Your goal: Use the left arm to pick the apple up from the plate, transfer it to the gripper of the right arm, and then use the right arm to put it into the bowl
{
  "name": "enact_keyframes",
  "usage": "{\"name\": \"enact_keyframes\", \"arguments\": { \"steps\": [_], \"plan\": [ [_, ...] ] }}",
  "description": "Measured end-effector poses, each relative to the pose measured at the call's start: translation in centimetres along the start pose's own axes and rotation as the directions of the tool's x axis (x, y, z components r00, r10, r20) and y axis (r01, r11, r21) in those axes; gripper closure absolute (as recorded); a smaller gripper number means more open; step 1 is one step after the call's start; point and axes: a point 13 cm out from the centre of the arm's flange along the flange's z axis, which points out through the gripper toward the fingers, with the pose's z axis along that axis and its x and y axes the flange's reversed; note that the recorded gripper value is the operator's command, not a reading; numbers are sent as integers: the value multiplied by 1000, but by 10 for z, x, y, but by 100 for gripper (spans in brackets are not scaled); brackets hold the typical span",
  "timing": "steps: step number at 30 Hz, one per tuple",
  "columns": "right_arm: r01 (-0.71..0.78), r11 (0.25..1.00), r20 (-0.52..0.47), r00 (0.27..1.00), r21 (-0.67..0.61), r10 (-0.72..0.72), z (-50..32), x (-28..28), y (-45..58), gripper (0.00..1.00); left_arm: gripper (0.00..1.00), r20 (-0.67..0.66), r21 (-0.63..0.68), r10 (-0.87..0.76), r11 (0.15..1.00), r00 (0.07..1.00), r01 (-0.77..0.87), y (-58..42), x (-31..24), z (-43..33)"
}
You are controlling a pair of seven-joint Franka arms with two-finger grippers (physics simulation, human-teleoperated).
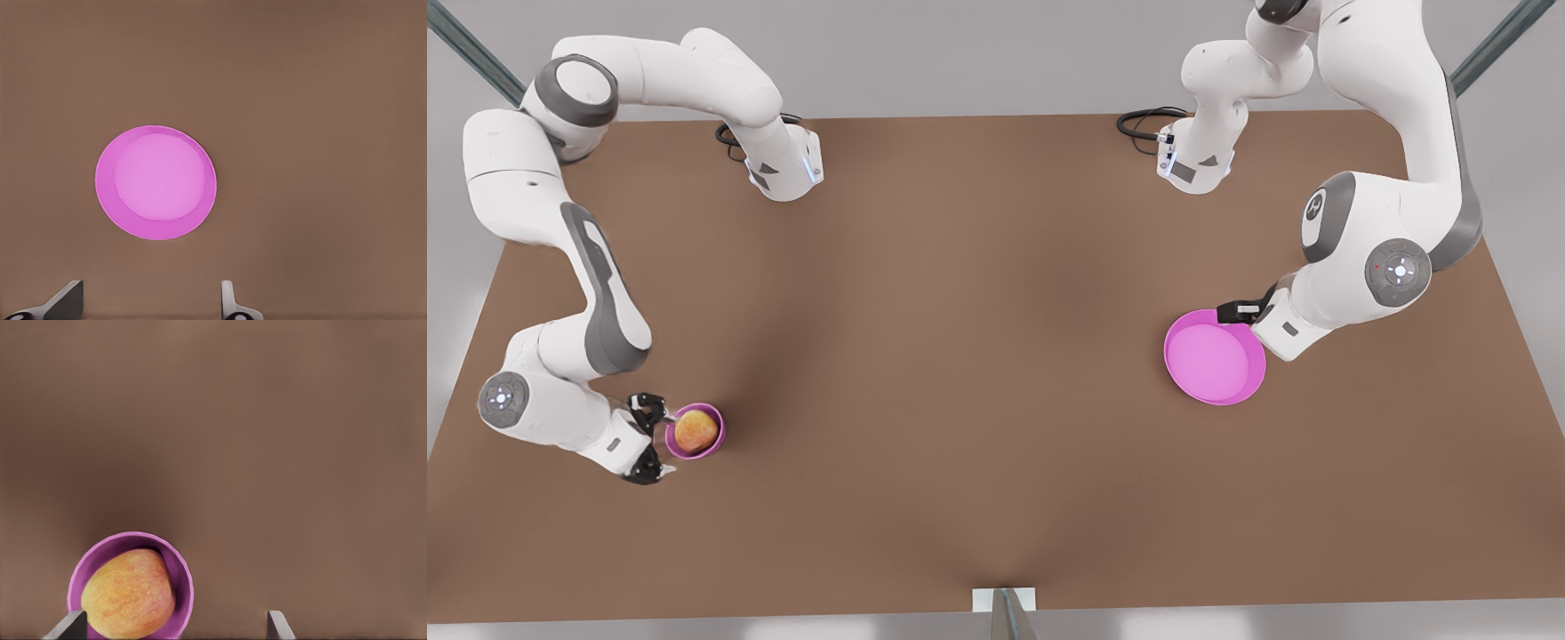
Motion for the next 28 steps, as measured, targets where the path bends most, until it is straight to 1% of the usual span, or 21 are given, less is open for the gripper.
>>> {"name": "enact_keyframes", "arguments": {
  "steps": [2,4,6,7,8,10,12,14,15,18,20,24,28],
  "plan": [
    [-8,999,-13,1000,49,9,-51,-24,-22,0,0,10,2,-2,1000,1000,2,2,0,-7],
    [-63,997,-53,996,38,65,-71,-38,-28,0,0,22,0,-3,1000,1000,3,4,-1,-15],
    [-142,988,-149,980,-64,131,-47,-41,-6,0,0,25,-2,-3,1000,1000,3,5,-1,-17],
    [-171,978,-221,965,-118,142,-30,-47,6,0,0,24,-2,-6,1000,1000,6,6,-1,-18],
    [-216,965,-290,942,-146,167,-23,-50,11,0,0,23,0,-13,1000,1000,13,12,-2,-18],
    [-355,930,-402,868,-94,291,-63,-59,0,0,0,23,6,-31,1000,999,31,28,-3,-20],
    [-498,867,-455,778,-26,433,-115,-63,9,0,0,22,7,-34,999,999,34,35,-4,-20],
    [-649,759,-535,621,58,573,-168,-52,50,0,0,23,6,-25,1000,999,25,35,-3,-21],
    [-705,703,-551,553,89,624,-187,-52,76,0,0,23,6,-22,1000,1000,22,35,-3,-21],
    [-825,548,-475,430,138,768,-228,-68,126,0,0,22,7,-19,1000,1000,19,39,-3,-22],
    [-874,464,-415,373,141,829,-240,-83,138,0,0,25,7,-13,1000,1000,13,39,-3,-23],
    [-935,331,-360,267,129,894,-237,-102,145,0,0,29,10,-13,1000,1000,12,44,-4,-26],
    [-964,226,-332,168,143,928,-234,-108,144,0,0,28,9,-4,1000,1000,4,44,-3,-28]
  ]
}}
